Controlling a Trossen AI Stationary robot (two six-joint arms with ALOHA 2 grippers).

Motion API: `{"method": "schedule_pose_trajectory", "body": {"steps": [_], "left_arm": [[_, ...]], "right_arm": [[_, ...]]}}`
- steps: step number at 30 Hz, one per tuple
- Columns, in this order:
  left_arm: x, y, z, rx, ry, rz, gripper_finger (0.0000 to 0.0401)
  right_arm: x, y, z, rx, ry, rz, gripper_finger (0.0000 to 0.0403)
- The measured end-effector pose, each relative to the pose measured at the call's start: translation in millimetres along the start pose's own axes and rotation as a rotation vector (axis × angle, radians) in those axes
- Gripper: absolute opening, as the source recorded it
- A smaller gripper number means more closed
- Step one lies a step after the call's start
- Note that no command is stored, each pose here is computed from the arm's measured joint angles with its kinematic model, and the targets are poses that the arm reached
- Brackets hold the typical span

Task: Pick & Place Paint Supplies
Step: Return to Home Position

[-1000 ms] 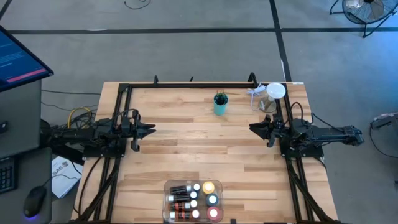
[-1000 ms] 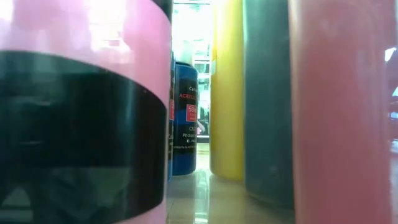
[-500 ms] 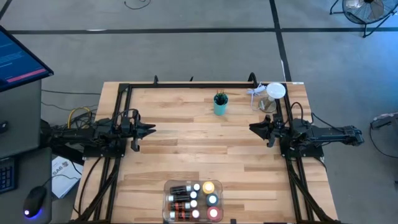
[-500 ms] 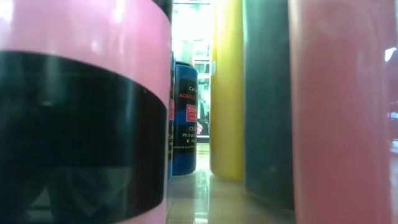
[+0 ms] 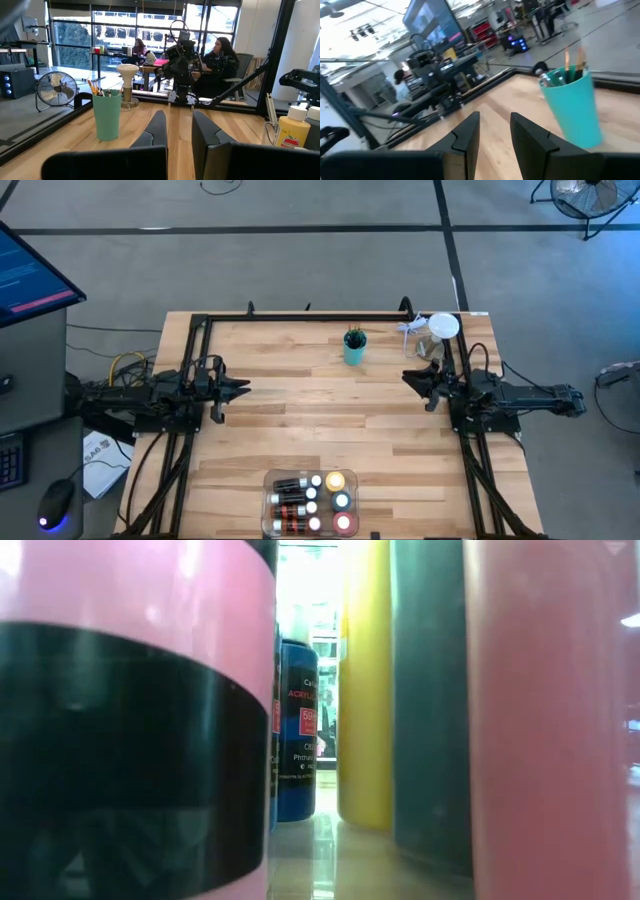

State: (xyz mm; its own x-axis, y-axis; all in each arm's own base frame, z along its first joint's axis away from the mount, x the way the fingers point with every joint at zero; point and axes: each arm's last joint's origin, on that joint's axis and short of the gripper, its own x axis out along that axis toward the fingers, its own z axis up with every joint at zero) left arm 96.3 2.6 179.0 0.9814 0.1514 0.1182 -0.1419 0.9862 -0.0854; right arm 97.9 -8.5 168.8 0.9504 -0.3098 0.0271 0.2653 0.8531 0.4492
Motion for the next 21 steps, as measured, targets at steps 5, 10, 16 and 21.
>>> {"method": "schedule_pose_trajectory", "body": {"steps": [5,10,16,21], "left_arm": [[0.0,0.0,0.0,0.000,0.000,0.000,0.0002],[0.0,0.0,0.0,0.000,0.000,0.000,0.0002],[0.0,0.0,0.0,0.000,0.000,0.000,0.0002],[0.0,0.0,0.0,0.000,0.000,0.000,0.0002]], "right_arm": [[0.2,-0.8,0.3,0.036,-0.003,-0.007,0.0103],[0.7,-3.0,2.2,-0.067,-0.024,-0.037,0.0103],[0.8,-2.9,1.2,-0.076,-0.007,-0.020,0.0103],[0.6,0.5,-2.0,-0.168,0.047,0.072,0.0103]]}}
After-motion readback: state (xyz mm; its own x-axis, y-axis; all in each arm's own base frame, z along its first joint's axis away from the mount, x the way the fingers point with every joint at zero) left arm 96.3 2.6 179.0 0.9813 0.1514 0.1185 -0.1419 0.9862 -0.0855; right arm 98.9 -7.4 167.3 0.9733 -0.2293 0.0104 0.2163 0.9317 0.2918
